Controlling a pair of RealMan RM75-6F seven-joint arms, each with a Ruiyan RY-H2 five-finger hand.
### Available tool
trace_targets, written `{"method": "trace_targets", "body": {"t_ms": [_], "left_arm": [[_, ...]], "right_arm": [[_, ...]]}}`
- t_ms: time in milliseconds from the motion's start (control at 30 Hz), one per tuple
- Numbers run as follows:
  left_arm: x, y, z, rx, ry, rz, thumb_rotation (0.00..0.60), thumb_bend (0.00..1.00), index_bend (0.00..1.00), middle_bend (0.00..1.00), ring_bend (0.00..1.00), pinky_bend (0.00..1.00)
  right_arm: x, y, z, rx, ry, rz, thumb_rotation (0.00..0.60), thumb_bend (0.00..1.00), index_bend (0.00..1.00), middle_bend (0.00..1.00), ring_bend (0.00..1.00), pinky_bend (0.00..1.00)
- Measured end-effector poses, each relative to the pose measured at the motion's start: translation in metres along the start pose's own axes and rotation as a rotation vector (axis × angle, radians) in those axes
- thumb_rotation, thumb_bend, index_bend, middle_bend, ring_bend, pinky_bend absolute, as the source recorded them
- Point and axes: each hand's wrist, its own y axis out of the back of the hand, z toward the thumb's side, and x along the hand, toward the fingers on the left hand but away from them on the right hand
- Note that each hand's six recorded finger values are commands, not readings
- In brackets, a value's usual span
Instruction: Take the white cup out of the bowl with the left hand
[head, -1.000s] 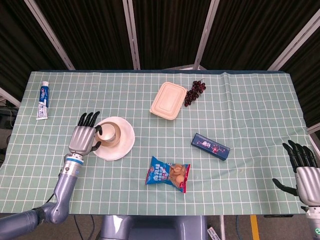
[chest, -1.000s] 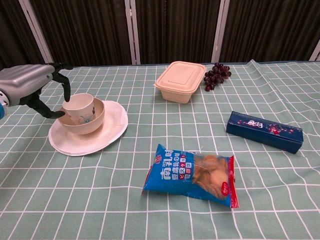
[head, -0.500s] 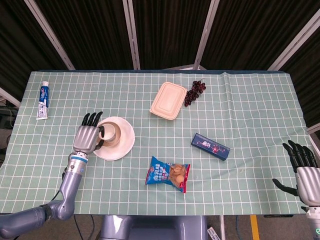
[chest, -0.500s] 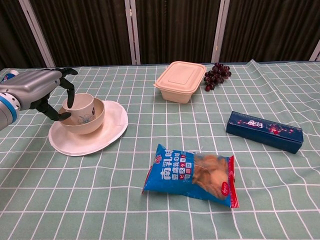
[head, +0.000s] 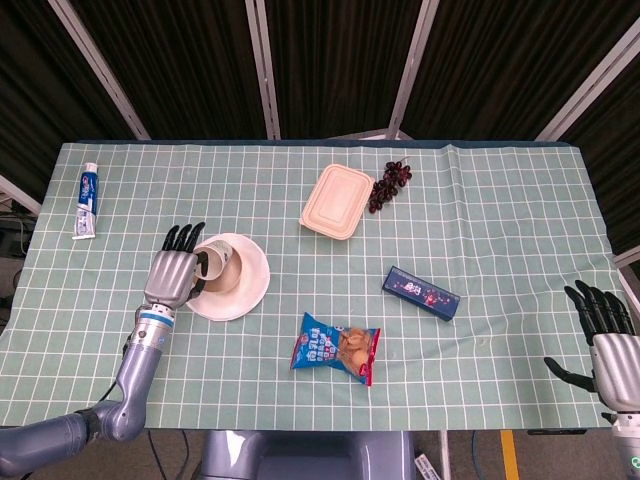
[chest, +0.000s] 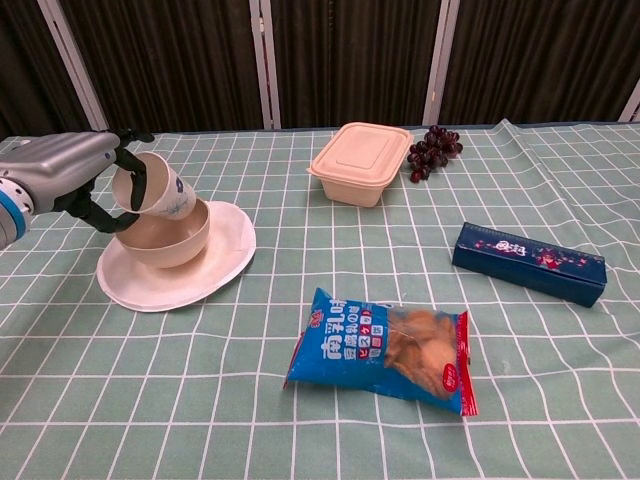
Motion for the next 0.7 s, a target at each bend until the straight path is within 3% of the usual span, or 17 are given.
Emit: {"method": "trace_targets", "body": {"t_ms": [200, 333, 500, 700], "left_arm": [[-0.018, 0.019, 0.001, -0.005, -0.039, 0.02, 0.6, 0.57, 0.62, 0.0, 0.0, 0.0], [-0.043, 0.029, -0.005, -0.004, -0.065, -0.005, 0.6, 0.57, 0.62, 0.0, 0.0, 0.0], [-0.085, 0.03, -0.018, 0.013, -0.086, -0.107, 0.6, 0.57, 0.62, 0.0, 0.0, 0.0], [-0.141, 0.012, -0.032, 0.057, -0.128, -0.256, 0.6, 0.57, 0.62, 0.0, 0.0, 0.0]], "right_arm": [[0.001, 0.001, 0.0, 0.001, 0.001, 0.0, 0.6, 0.06, 0.0, 0.0, 0.0, 0.0], [0.002, 0.001, 0.001, 0.002, 0.004, -0.004, 0.6, 0.06, 0.0, 0.0, 0.0, 0.0], [0.003, 0.002, 0.004, 0.002, 0.008, -0.007, 0.6, 0.06, 0.0, 0.0, 0.0, 0.0], [0.003, 0.002, 0.005, 0.007, 0.009, -0.009, 0.6, 0.06, 0.0, 0.0, 0.0, 0.0]]}}
